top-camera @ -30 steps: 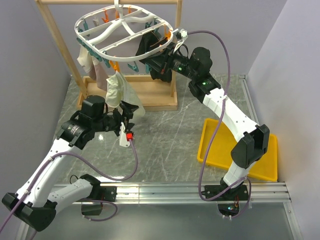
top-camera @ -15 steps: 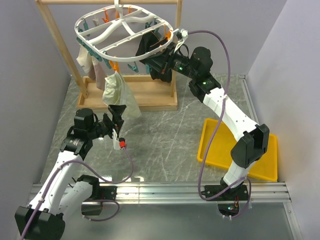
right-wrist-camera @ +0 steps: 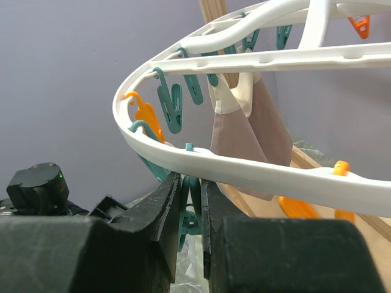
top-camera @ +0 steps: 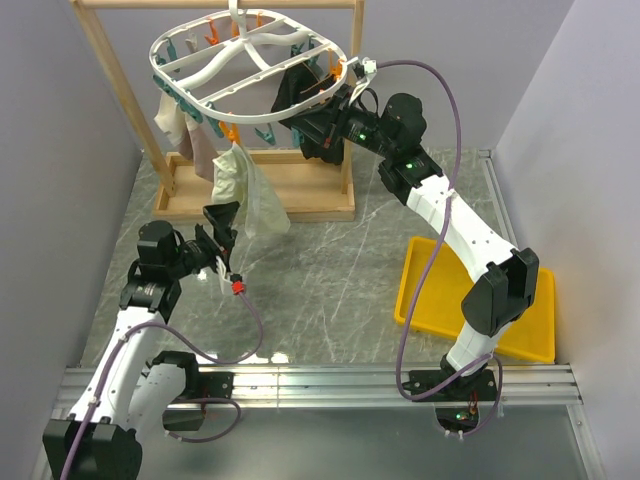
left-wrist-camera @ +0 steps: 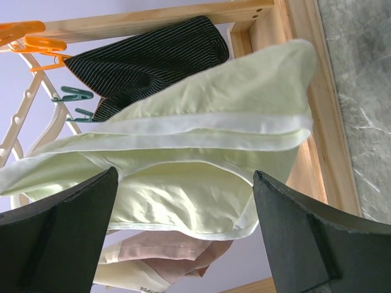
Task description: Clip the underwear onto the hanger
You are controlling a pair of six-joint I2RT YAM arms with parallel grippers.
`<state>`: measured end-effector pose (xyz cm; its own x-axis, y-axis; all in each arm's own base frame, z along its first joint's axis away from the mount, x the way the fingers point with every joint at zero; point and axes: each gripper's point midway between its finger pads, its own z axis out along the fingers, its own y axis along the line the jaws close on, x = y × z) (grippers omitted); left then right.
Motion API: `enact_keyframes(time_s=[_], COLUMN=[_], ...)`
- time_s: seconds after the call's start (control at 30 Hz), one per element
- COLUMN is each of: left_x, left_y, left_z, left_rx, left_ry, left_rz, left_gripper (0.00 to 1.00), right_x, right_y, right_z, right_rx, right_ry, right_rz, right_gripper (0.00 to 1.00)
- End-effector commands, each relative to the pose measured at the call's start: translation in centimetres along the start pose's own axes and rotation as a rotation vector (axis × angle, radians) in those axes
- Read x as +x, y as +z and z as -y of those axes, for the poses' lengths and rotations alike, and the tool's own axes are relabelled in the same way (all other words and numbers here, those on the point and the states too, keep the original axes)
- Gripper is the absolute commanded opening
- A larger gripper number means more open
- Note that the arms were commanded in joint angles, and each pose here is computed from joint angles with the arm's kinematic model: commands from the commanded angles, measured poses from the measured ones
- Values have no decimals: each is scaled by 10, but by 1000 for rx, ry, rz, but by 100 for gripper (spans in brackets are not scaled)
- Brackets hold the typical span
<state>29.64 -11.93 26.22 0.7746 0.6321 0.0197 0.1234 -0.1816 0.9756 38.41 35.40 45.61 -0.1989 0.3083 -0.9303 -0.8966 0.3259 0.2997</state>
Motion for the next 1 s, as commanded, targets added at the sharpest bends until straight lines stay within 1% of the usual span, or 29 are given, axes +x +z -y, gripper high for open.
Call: enact_keyframes(time_s=[0.0, 0.1, 0.13, 0.23, 0.4, 0.63, 0.83, 0.97], left_x=[-3, -3, -2, -1, 9, 17, 19, 19], left_y=[4, 8, 9, 14, 21, 23, 23, 22], left_z=[-12, -10, -15, -13, -6, -6, -1, -2], left_rx=[-61, -69, -89, -79, -70, -79, -69, -72], left_ry=[84, 107, 130, 142, 177, 228, 273, 273], left_rz=[41, 53, 58, 71, 49, 16, 17, 19], left_gripper=[98, 99, 99, 99, 99, 99, 99, 99], right_x=[-12, -12, -12, -12, -14, -14, -15, -14], right_y=[1, 1, 0, -1, -2, -3, -2, -2], right_z=[-16, -16, -16, -15, -16, -18, -18, -17], right_rx=[-75, -76, -76, -74, -73, -78, -83, -84], right_ry=[-18, -15, -15, -13, -13, -10, -6, -3], right_rz=[11, 9, 9, 8, 12, 9, 10, 8], right_gripper=[0, 0, 0, 0, 0, 0, 0, 0])
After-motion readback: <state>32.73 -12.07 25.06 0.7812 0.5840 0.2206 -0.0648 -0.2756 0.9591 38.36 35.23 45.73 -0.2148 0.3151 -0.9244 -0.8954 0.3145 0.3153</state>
